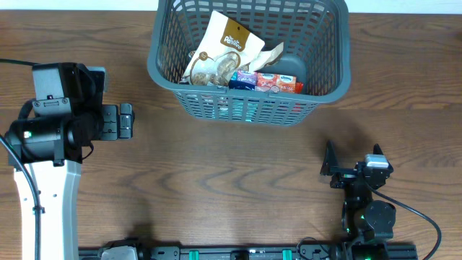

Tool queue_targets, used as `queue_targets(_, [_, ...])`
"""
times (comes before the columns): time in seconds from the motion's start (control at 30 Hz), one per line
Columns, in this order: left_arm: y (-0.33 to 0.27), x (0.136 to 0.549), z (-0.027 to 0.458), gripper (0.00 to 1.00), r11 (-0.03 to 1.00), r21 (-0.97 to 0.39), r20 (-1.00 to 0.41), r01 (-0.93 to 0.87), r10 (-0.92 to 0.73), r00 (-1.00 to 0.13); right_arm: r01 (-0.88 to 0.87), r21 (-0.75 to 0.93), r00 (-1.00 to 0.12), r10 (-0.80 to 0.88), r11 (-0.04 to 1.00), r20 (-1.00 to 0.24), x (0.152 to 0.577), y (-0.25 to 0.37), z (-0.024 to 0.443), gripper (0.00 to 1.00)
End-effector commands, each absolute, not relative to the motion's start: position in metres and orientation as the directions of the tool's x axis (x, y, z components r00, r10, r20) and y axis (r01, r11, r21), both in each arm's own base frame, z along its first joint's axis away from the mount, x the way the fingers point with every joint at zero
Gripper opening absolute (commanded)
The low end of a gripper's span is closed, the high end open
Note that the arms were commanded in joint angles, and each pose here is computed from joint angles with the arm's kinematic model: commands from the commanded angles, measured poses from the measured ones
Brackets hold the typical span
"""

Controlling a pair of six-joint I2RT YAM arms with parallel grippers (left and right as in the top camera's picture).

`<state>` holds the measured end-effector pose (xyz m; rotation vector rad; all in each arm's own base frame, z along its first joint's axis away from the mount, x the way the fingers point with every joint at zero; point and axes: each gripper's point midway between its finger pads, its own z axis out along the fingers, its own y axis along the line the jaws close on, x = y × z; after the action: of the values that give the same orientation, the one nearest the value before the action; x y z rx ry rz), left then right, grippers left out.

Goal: Pack container

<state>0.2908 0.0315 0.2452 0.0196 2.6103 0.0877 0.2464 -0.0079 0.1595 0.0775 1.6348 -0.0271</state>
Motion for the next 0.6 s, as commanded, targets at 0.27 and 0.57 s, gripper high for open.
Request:
queue_targets(0.27, [0.033,0.291,0.245,0.99,0.996,0.088,-0.501,0.017,0.059,-0.863,0.061,0.015,-0.063,0.019,0.998,-0.998,0.246,-0.007,0.159,0.99])
queue_targets(0.57, [0.006,0.319,0.301,0.99,0.989,0.043,-0.752,0.144,0.126,-0.647,0.061,0.015,-0.063,0.019,0.998,-0.998,0.246,-0.007,0.159,0.99])
